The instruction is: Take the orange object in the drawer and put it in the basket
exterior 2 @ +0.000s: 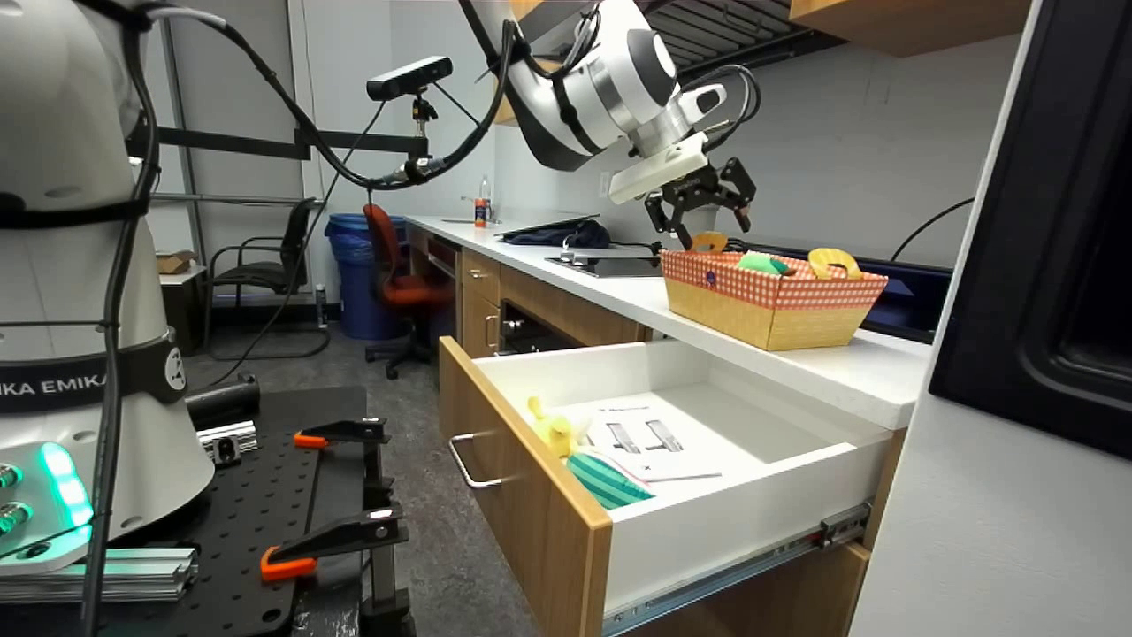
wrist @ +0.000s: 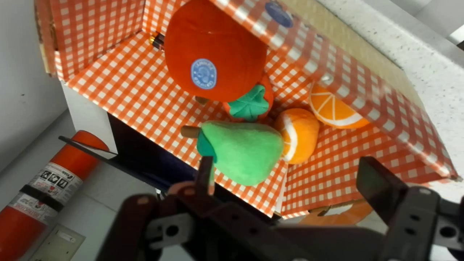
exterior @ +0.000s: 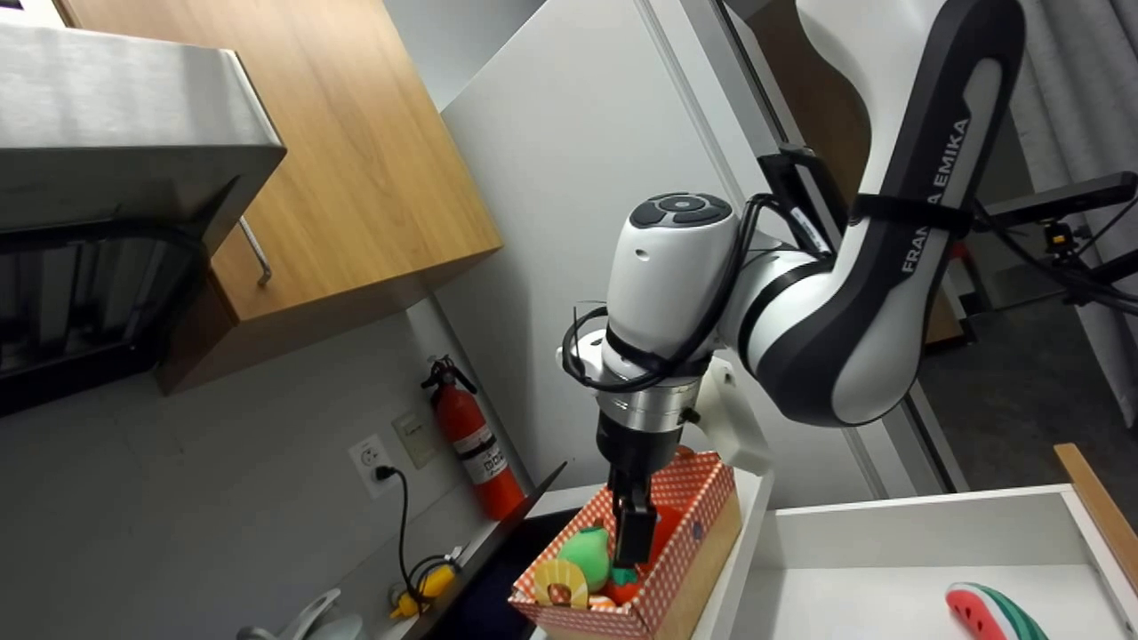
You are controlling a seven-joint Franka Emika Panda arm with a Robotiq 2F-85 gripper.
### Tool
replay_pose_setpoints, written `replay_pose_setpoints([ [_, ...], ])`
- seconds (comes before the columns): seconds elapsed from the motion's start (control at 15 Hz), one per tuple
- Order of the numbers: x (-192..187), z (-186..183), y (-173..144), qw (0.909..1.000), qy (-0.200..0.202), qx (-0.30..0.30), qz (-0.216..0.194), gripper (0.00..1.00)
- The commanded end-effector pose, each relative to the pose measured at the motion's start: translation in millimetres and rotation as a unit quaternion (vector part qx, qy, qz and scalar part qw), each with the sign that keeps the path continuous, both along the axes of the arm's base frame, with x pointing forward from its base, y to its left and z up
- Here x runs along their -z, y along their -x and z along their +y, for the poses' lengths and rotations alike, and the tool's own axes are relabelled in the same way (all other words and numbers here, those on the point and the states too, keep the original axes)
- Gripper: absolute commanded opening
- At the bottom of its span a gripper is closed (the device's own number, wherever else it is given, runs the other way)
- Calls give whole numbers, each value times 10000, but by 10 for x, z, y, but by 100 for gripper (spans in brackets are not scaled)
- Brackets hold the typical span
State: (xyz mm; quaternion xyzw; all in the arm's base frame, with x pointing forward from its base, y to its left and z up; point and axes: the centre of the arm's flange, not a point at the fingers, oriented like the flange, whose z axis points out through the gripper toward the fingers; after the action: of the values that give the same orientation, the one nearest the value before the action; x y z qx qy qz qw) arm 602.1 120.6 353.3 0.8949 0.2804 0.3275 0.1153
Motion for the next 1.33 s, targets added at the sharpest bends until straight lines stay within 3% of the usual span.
replay_pose_setpoints([
  [0.0,-62,116,250,9999,-36,26,135,100],
  [0.6,-603,22,793,9995,108,18,-292,100],
  [1.0,-712,25,1110,9981,185,474,338,100],
  [1.07,-568,-241,1196,9964,230,673,464,100],
  [1.27,-421,-427,1338,9902,249,1042,899,100],
])
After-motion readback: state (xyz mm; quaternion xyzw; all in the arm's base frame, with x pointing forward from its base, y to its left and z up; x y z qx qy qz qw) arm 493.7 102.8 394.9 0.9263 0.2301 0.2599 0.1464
